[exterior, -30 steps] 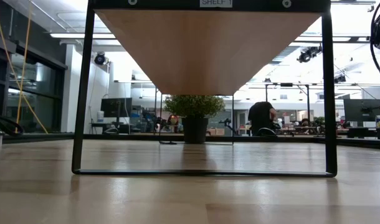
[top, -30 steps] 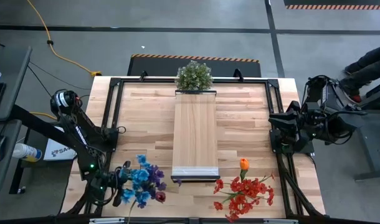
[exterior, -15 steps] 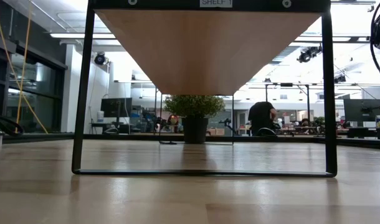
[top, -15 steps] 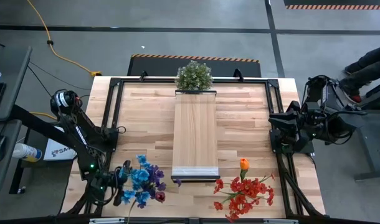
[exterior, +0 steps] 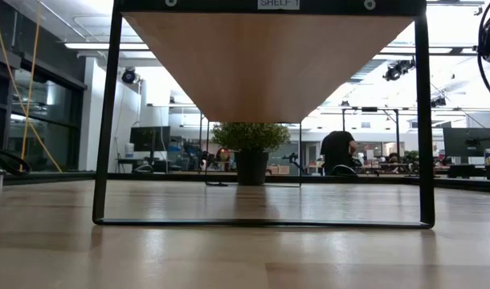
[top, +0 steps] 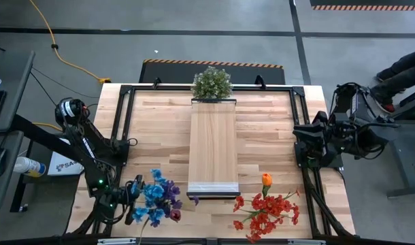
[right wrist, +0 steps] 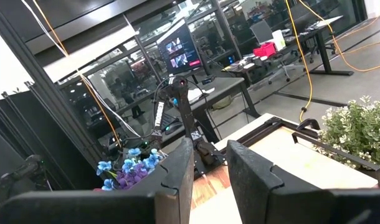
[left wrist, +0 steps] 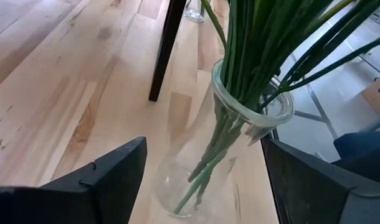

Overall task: Pick and place flowers into a vace then onto a shelf
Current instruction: Put the left transparent vase on the shelf

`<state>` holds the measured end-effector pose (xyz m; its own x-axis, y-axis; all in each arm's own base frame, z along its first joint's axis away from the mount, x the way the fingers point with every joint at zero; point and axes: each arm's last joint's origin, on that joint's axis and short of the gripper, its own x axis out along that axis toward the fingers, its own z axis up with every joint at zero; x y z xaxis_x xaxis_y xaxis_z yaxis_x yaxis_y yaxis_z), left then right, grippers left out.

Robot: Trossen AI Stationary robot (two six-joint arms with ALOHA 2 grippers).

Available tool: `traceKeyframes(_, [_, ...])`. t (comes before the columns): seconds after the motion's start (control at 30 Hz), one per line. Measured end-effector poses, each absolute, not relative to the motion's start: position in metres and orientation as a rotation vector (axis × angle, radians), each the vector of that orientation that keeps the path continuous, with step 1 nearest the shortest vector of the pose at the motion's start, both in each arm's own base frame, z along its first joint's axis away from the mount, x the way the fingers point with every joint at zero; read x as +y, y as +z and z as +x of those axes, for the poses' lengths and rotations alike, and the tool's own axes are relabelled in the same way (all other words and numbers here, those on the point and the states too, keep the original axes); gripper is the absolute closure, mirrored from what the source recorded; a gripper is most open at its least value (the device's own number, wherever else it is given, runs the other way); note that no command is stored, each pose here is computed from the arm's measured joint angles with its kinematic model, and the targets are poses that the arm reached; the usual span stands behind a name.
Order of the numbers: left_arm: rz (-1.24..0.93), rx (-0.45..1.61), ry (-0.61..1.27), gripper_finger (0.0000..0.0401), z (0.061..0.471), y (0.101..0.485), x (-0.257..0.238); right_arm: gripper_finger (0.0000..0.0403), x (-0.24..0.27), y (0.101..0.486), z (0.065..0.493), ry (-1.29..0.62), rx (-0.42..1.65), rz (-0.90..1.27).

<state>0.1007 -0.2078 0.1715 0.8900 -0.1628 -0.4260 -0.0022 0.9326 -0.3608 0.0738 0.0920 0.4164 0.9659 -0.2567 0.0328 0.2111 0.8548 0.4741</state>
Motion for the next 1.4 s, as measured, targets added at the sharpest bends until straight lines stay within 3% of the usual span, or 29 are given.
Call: traceKeyframes(1.4, [-0.374,0.448,-0.088,0.0043,0.1016,0.1736,-0.2091,0.0316,0.0950,0.4178,0.0752,-0.246,-0.103,0.507])
